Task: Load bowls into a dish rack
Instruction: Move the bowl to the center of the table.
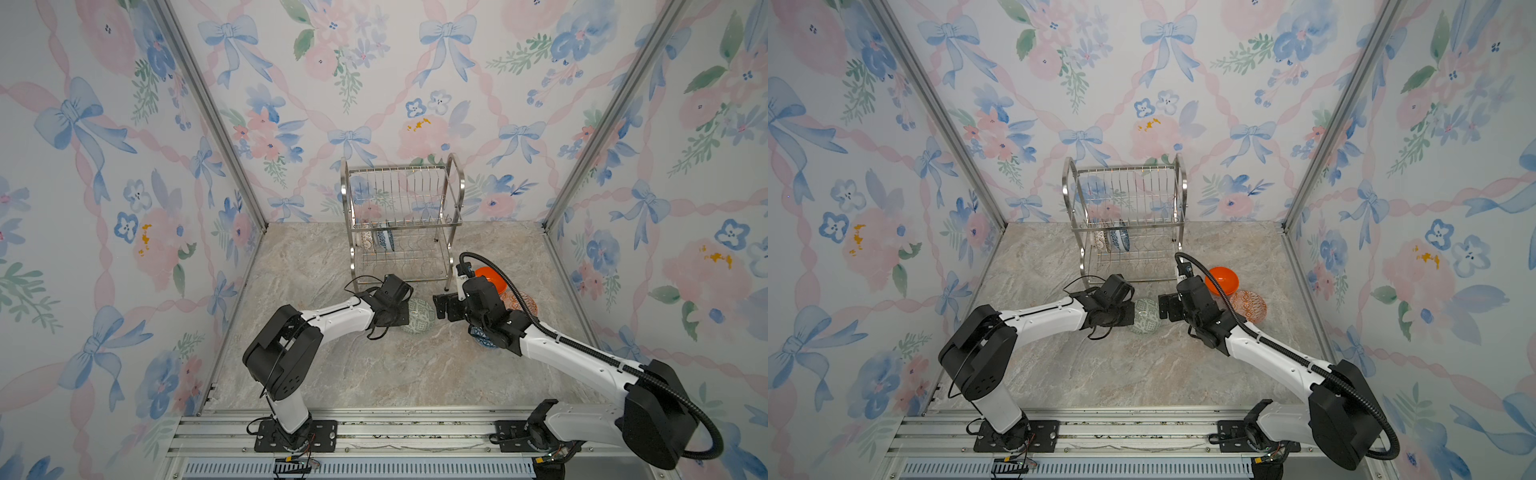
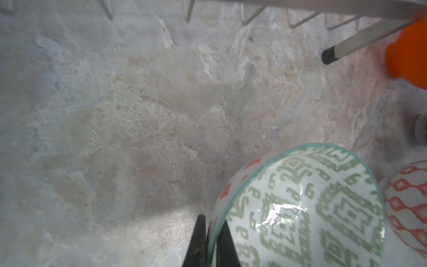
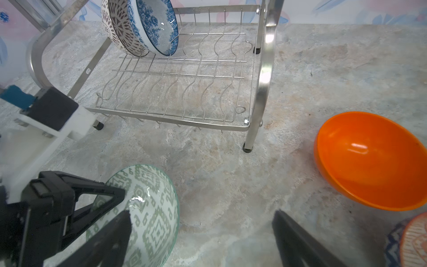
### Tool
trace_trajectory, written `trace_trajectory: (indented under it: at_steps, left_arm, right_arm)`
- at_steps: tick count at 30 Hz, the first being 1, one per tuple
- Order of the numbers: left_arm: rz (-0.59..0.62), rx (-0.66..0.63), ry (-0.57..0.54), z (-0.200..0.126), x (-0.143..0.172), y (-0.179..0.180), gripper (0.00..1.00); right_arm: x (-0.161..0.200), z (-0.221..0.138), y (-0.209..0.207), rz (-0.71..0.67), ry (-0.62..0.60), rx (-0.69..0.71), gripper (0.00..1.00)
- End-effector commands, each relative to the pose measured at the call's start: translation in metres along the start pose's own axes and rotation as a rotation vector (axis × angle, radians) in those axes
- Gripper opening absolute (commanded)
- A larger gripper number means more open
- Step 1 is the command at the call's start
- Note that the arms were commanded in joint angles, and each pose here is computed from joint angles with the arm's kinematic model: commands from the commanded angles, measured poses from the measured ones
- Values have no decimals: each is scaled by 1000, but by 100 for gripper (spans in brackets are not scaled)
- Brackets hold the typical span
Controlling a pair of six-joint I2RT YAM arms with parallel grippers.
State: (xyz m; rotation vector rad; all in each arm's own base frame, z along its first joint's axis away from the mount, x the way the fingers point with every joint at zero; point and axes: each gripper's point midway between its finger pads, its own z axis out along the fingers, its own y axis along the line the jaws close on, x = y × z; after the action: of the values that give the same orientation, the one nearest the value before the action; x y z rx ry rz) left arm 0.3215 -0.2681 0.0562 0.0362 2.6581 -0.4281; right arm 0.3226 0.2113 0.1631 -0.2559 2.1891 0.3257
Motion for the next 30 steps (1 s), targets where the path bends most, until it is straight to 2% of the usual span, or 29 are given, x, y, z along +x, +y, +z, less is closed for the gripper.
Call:
trace_trajectory:
  at_steps: [1, 7, 11, 13, 19, 21, 24, 26, 29, 30]
  left_arm:
    - [26, -7, -18, 1, -9, -5, 0]
    - [29, -18, -4, 7, -11, -4, 4]
    - [31, -22, -12, 3, -14, -2, 17]
    - [31, -25, -26, -1, -17, 0, 29]
    - [18, -5, -79, -20, -32, -1, 42]
    - [8, 6, -106, -30, -39, 0, 51]
    - [-16, 28, -150, -50, -51, 5, 55]
    - [-20, 36, -178, -63, -55, 11, 65]
    - [-37, 39, -211, -80, -54, 24, 92]
    - [-45, 40, -216, -84, -52, 28, 97]
  right_arm:
    - [-5, -4, 9, -18, 2, -32, 97]
    - [4, 1, 13, -3, 27, -55, 97]
    - [4, 0, 14, 11, 8, -59, 97]
    - [2, -1, 13, 10, 4, -50, 97]
    - [0, -7, 20, -21, 19, -66, 97]
    - [2, -9, 22, -33, 27, -65, 97]
    - [7, -9, 28, -79, 42, -55, 97]
    - [12, -9, 37, -116, 60, -61, 97]
    - [20, -6, 51, -166, 85, -67, 97]
    - [22, -5, 55, -179, 94, -71, 97]
